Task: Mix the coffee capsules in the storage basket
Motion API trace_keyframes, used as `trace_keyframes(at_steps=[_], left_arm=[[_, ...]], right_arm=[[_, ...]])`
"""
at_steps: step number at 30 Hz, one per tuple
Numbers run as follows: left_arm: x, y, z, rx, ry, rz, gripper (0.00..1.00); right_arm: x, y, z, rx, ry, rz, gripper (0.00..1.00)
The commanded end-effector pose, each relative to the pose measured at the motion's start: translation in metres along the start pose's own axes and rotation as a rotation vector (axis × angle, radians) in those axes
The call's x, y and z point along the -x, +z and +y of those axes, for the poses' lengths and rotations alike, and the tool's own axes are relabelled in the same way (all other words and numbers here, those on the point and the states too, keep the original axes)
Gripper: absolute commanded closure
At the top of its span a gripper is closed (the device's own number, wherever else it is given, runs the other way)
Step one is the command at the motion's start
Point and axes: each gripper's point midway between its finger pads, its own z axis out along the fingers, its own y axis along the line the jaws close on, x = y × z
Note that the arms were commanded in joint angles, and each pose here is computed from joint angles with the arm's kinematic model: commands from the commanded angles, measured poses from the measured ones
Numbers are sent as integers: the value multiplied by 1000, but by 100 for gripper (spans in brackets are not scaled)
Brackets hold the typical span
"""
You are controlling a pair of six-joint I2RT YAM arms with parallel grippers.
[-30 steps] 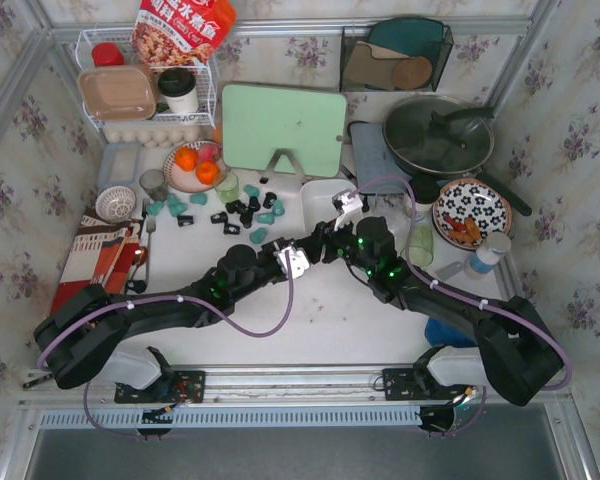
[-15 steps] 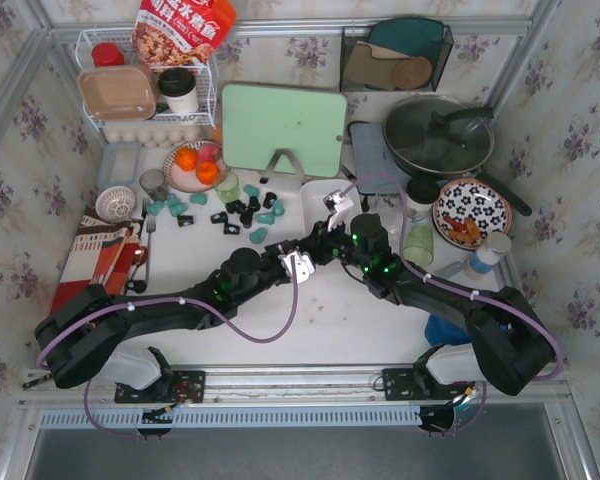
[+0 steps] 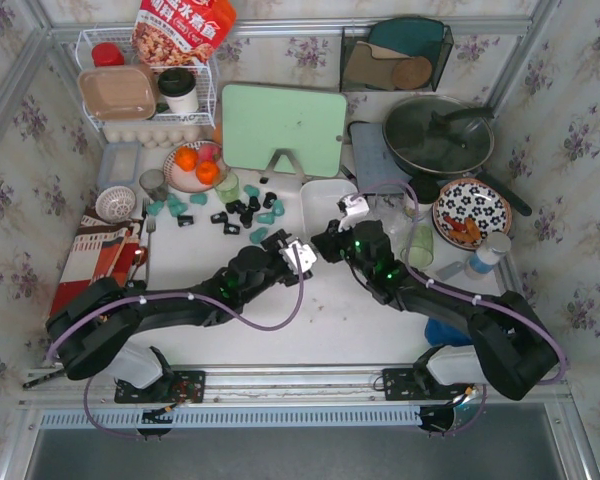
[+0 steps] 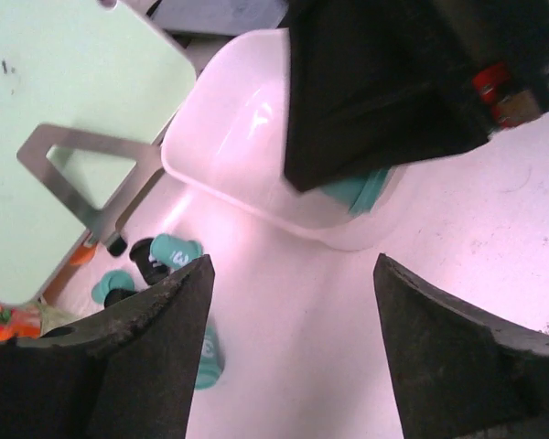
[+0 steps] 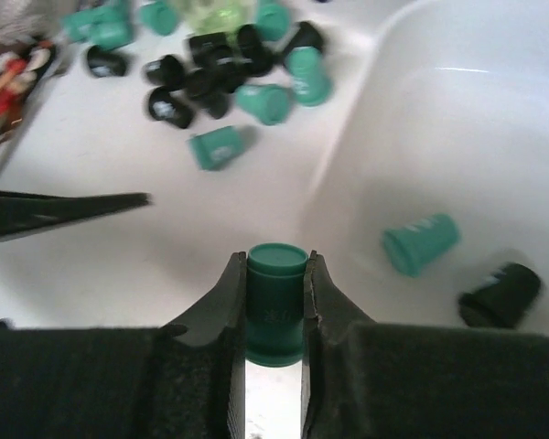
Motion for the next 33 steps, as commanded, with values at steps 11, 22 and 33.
trace_keyframes(at_steps=[11, 22, 33], left_arm=[[-54, -26, 73, 414, -480, 216, 11], [-132, -49, 96, 552, -871, 536, 16], [-154, -9, 94, 483, -1012, 667, 19]], right_arm=[[17, -12, -106, -538, -118, -259, 95], [3, -1, -102, -514, -114, -167, 32], [5, -7, -92, -473, -85, -152, 31]])
